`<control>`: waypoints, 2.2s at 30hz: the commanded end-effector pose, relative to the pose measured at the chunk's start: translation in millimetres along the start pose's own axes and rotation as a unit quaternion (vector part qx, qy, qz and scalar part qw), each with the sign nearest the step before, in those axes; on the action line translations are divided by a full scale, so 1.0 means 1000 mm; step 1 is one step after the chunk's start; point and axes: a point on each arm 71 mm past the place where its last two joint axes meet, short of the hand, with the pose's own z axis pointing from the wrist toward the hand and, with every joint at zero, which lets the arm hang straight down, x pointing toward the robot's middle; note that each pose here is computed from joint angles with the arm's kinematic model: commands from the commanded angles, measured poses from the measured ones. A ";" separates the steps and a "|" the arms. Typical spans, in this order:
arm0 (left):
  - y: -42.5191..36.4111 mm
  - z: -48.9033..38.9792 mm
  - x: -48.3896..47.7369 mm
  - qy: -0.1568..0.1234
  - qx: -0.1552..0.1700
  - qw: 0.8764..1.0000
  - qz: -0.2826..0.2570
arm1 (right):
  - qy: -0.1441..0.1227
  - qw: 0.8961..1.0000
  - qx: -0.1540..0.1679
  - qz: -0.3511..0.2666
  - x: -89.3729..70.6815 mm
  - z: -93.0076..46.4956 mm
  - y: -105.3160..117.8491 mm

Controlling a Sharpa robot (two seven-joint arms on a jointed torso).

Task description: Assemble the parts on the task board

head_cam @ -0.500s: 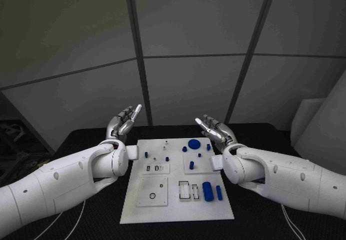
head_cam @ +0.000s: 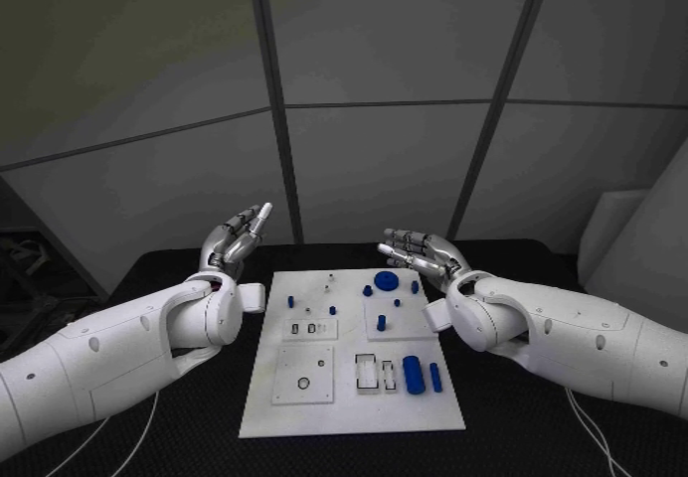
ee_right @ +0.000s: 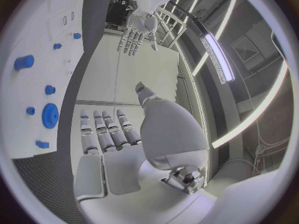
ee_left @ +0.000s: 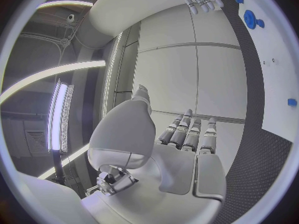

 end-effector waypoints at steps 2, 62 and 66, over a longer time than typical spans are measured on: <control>-0.0042 -0.0016 0.0049 0.031 0.009 0.999 -0.020 | -0.009 0.994 -0.055 -0.099 -0.004 0.001 0.010; -0.0459 -0.0499 0.0198 0.139 0.026 0.990 -0.006 | 0.069 0.773 -0.035 -0.629 0.009 0.045 0.081; -0.0458 -0.0498 0.0199 0.139 0.026 0.990 -0.006 | 0.070 0.773 -0.034 -0.630 0.010 0.045 0.081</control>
